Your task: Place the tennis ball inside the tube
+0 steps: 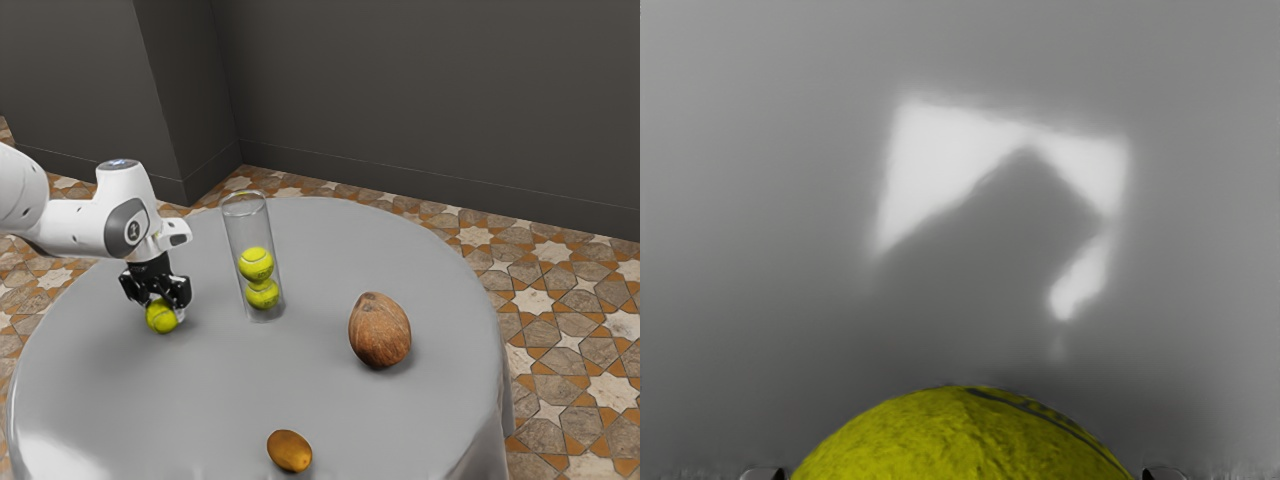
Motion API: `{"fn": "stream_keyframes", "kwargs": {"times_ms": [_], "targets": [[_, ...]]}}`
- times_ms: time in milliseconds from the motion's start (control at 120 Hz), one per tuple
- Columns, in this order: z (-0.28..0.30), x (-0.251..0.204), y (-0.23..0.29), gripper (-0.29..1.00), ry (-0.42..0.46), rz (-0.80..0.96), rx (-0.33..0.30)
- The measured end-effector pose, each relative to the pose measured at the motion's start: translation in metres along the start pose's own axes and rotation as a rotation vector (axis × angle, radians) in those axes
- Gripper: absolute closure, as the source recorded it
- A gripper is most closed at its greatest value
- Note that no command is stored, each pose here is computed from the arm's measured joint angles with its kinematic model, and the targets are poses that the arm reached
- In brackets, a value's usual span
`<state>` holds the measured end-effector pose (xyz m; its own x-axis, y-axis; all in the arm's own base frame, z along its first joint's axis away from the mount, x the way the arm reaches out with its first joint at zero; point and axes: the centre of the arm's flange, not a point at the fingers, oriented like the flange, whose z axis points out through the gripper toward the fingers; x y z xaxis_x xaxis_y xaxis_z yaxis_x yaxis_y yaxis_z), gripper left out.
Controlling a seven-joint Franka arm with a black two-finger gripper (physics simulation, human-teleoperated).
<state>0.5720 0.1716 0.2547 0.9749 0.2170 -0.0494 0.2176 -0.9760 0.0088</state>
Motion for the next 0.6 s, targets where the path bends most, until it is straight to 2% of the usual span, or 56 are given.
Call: {"fn": "stream_keyframes", "kwargs": {"times_ms": [250, 600], "targets": [[-0.049, -0.010, 0.000, 0.31, 0.016, -0.002, 0.003], [-0.221, -0.047, 0.041, 0.31, 0.107, 0.060, 0.009]]}}
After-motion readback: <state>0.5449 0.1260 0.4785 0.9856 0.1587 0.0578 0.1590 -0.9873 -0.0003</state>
